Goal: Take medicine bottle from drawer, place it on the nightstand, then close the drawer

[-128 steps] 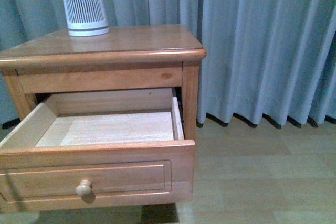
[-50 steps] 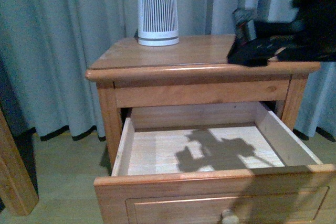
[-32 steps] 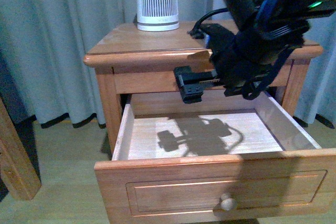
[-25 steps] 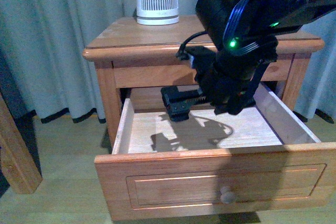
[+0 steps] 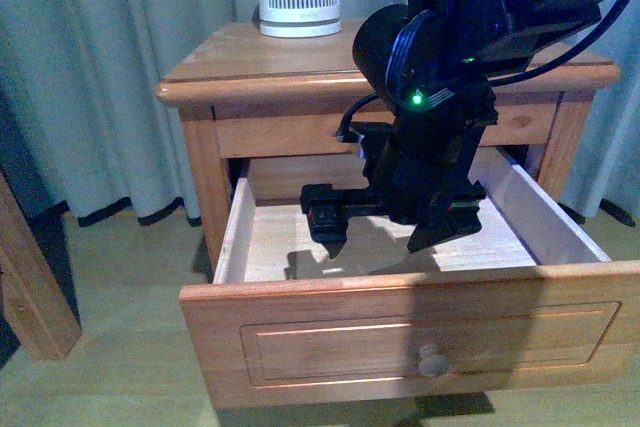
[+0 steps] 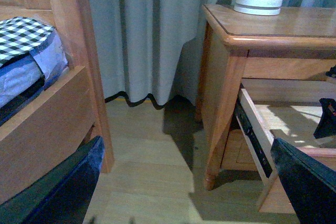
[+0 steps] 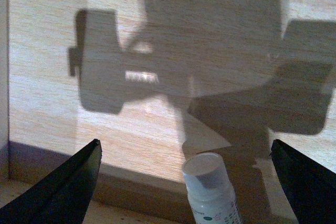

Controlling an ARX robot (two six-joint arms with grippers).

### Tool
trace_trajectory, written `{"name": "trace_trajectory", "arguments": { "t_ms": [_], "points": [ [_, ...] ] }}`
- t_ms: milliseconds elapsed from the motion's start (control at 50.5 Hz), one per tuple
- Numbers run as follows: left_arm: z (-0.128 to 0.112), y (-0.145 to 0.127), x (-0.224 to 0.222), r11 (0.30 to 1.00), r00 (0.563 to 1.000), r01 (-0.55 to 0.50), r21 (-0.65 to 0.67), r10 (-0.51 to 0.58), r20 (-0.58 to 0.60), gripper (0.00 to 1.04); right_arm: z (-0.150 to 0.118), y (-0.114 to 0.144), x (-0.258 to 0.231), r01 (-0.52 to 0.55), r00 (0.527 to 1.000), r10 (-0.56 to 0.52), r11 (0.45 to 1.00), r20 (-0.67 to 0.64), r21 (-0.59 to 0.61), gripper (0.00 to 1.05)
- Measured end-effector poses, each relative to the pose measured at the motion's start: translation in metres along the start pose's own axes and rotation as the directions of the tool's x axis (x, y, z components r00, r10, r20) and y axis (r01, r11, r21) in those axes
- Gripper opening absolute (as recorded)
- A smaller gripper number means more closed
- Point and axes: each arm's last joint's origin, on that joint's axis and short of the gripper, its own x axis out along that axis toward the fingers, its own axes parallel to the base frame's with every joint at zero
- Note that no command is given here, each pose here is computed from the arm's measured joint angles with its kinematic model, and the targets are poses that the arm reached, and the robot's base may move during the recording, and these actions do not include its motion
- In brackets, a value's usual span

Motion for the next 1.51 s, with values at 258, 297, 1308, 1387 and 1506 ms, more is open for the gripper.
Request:
{"name": "trace_trajectory", "arguments": {
  "t_ms": [258, 297, 1308, 1387, 1506],
  "points": [
    [0.000, 0.000, 0.000, 1.000, 1.000, 0.000, 0.000, 0.000, 0.000, 0.98, -0.005, -0.006, 0.019, 0.023, 0.994, -0.022, 1.000, -0.111, 0.015, 0.98],
    [0.000, 0.000, 0.000, 1.000, 1.000, 0.000, 0.000, 0.000, 0.000, 0.98, -0.005, -0.006, 0.020, 0.030, 0.992, -0.029, 1.000, -0.119, 0.001, 0.98],
    [0.000, 0.000, 0.000, 1.000, 1.000, 0.000, 0.000, 0.000, 0.000, 0.98, 0.017, 0.029, -0.055, 0.036, 0.964, 0.020, 0.978, 0.266, -0.205, 0.27],
    [0.000, 0.000, 0.000, 1.000, 1.000, 0.000, 0.000, 0.000, 0.000, 0.98, 0.034, 0.031, -0.104, 0.062, 0.902, 0.046, 0.970, 0.430, -0.234, 0.27],
    [0.000, 0.000, 0.000, 1.000, 1.000, 0.000, 0.000, 0.000, 0.000, 0.98, 0.059, 0.031, -0.172, 0.117, 0.781, 0.061, 0.963, 0.622, -0.241, 0.27]
  ]
}}
